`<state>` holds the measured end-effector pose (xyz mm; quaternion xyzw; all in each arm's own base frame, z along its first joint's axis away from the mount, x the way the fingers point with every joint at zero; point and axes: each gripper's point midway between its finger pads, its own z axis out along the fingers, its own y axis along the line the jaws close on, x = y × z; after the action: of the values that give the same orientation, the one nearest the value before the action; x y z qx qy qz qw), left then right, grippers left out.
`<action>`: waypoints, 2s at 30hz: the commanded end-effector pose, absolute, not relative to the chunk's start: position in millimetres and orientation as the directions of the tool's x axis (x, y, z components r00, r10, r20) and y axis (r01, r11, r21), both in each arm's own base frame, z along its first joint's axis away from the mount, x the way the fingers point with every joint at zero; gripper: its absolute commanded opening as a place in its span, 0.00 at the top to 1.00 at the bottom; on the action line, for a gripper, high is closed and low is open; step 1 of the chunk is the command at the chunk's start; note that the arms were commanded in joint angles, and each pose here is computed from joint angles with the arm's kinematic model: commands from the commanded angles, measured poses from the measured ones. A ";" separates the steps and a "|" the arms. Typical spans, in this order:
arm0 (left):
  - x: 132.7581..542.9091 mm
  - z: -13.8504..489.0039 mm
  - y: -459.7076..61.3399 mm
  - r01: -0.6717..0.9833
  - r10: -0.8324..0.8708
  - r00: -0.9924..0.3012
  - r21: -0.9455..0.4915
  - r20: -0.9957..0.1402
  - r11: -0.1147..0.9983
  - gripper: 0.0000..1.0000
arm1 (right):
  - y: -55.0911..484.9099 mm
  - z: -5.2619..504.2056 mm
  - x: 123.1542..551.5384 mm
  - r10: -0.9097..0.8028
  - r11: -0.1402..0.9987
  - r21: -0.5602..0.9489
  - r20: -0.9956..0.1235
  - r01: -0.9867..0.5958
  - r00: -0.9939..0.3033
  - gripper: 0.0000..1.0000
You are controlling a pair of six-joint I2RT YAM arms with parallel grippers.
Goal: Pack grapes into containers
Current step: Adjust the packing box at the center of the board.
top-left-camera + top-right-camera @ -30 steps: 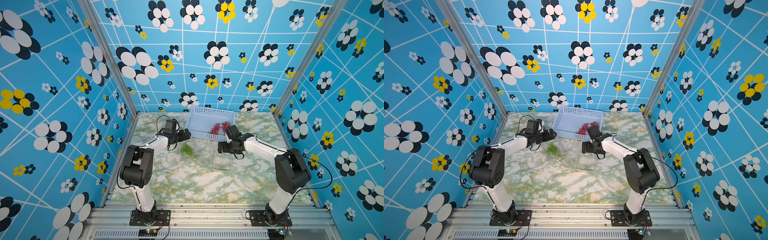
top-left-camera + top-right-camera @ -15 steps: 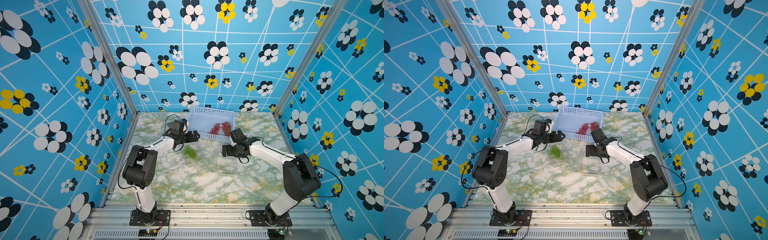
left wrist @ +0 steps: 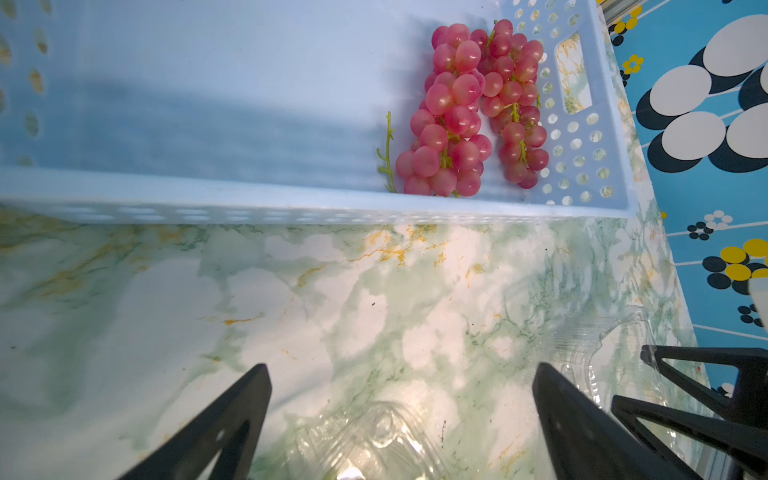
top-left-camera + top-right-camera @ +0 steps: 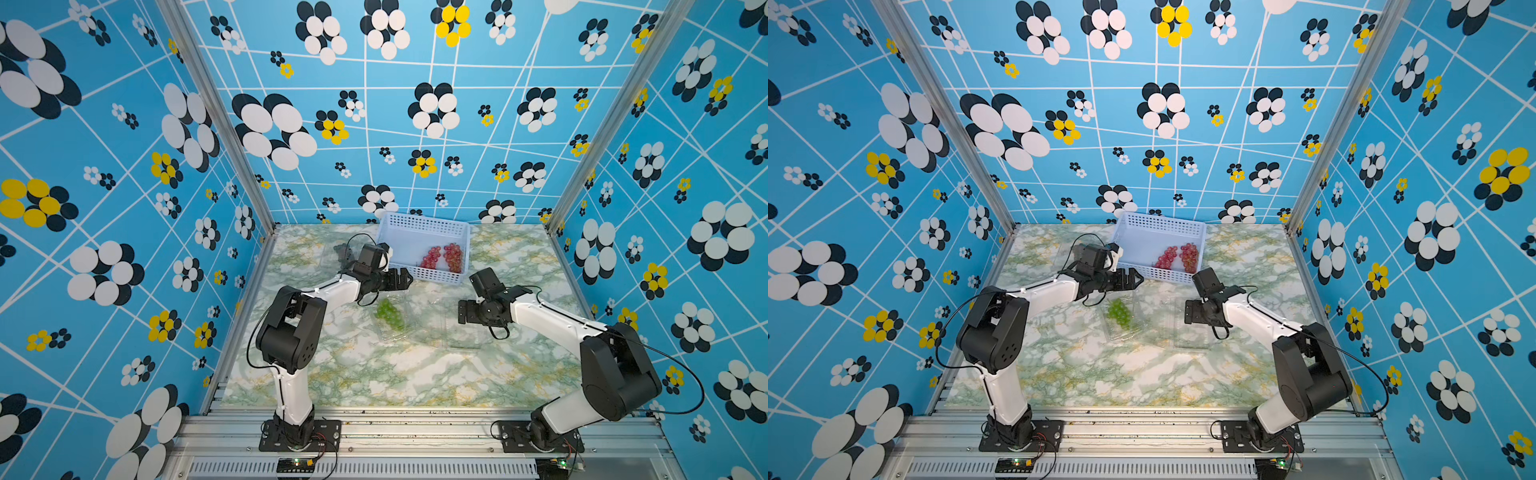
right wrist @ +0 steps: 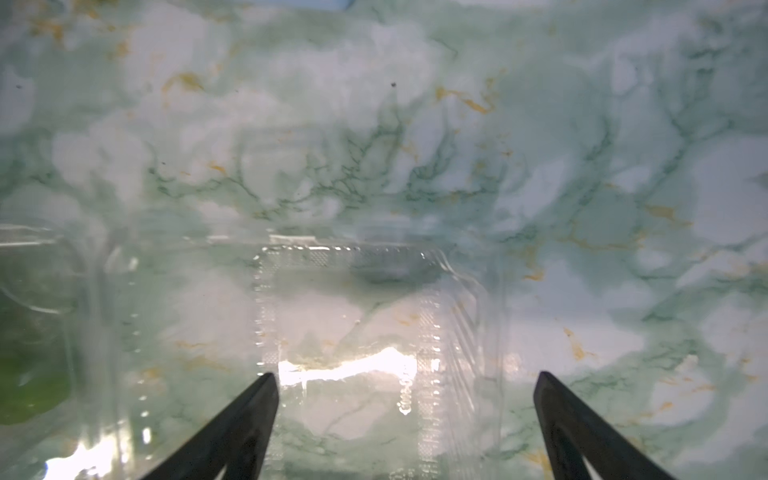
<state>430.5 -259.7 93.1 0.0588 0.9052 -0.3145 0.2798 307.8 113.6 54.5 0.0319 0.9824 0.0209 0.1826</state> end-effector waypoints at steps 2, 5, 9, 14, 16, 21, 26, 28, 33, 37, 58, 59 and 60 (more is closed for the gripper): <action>430.4 103.7 -268.1 0.322 -0.058 -0.824 -0.549 -0.564 0.771 0.00 | 96.8 50.4 297.4 0.130 0.992 0.045 -0.361 0.122 -0.923 0.05; 429.9 105.9 -273.1 0.330 -0.055 -0.824 -0.557 -0.564 0.762 0.00 | 102.9 45.7 293.7 0.136 0.990 0.084 -0.349 0.114 -0.927 0.09; 426.2 109.6 -284.5 0.350 -0.047 -0.822 -0.568 -0.568 0.745 0.00 | 109.5 39.5 295.6 0.147 0.986 0.122 -0.347 0.111 -0.926 0.18; 421.3 121.8 -292.1 0.376 -0.042 -0.820 -0.592 -0.571 0.713 0.00 | 119.7 37.1 304.2 0.159 0.981 0.164 -0.345 0.108 -0.925 0.33; 423.4 123.8 -283.2 0.356 -0.050 -0.821 -0.579 -0.569 0.734 0.00 | 123.1 38.1 307.5 0.167 0.978 0.180 -0.347 0.109 -0.923 0.36; 431.2 152.8 -235.1 0.259 -0.178 -0.799 -0.595 -0.575 0.761 0.00 | 129.4 42.2 318.4 0.169 0.975 0.196 -0.357 0.103 -0.919 0.47; 418.3 167.8 -177.2 0.126 -0.324 -0.760 -0.617 -0.564 0.777 0.00 | 139.3 44.8 329.3 0.183 0.967 0.235 -0.359 0.101 -0.915 0.55; 405.5 164.1 -162.9 0.072 -0.371 -0.756 -0.631 -0.540 0.772 0.00 | 142.9 46.4 334.6 0.190 0.964 0.247 -0.361 0.103 -0.913 0.58; 364.5 135.5 -158.1 -0.025 -0.458 -0.774 -0.701 -0.438 0.713 0.00 | 153.4 49.6 346.3 0.200 0.955 0.281 -0.364 0.098 -0.910 0.65; 340.6 101.7 -168.6 -0.072 -0.465 -0.805 -0.718 -0.368 0.692 0.00 | 161.0 50.6 355.0 0.189 0.956 0.281 -0.370 0.085 -0.909 0.66; 362.1 94.8 -182.1 -0.069 -0.513 -0.793 -0.788 -0.328 0.611 0.01 | 195.5 42.2 363.8 0.271 0.954 0.239 -0.431 0.181 -0.861 0.70; 363.1 94.2 -181.1 -0.070 -0.514 -0.792 -0.788 -0.329 0.612 0.01 | 197.4 41.9 365.2 0.278 0.952 0.241 -0.429 0.187 -0.859 0.70; 364.7 93.9 -178.4 -0.074 -0.519 -0.789 -0.788 -0.330 0.612 0.00 | 200.0 42.5 366.9 0.285 0.950 0.247 -0.429 0.193 -0.857 0.70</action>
<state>353.5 -178.5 84.4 -0.1741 0.8626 -0.3945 0.2647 353.3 192.0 34.7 0.0927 0.9677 0.0933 0.2150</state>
